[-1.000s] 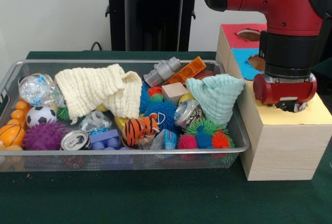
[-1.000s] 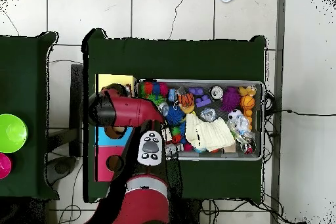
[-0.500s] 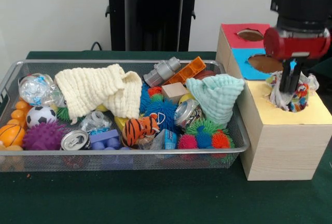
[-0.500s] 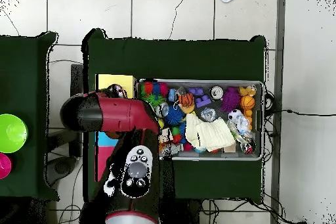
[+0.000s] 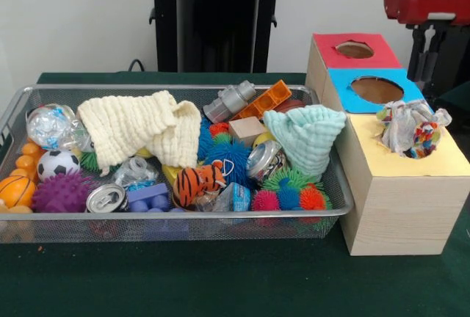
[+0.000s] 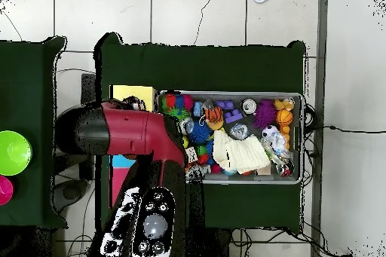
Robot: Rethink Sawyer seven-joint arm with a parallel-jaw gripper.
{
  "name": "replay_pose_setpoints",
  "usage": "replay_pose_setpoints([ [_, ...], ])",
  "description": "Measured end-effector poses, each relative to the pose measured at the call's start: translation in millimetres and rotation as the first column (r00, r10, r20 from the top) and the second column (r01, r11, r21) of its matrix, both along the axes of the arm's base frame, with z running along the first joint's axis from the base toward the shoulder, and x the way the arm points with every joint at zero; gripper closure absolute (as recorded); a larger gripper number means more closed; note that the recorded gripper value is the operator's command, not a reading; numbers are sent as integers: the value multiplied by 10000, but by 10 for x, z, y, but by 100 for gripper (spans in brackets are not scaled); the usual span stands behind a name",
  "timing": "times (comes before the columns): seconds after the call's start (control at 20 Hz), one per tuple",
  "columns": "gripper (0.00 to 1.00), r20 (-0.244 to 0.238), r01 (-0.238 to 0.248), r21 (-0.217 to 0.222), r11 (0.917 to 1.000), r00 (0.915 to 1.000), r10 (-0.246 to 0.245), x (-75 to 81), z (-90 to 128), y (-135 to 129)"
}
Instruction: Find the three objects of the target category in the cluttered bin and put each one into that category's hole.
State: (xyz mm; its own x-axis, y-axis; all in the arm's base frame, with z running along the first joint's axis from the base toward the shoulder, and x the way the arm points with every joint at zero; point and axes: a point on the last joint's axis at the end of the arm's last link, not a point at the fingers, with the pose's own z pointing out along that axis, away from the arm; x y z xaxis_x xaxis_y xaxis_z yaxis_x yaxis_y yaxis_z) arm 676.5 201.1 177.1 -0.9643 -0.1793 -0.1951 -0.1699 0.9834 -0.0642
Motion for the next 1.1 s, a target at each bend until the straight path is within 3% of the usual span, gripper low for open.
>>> replay_pose_setpoints([
  [0.6, 100, 157, 44, -54, 10000, 9999, -43, 77, 43, -45],
  [1.1, 100, -272, 115, -140, 9998, 9996, -119, 28, -275, -111],
])
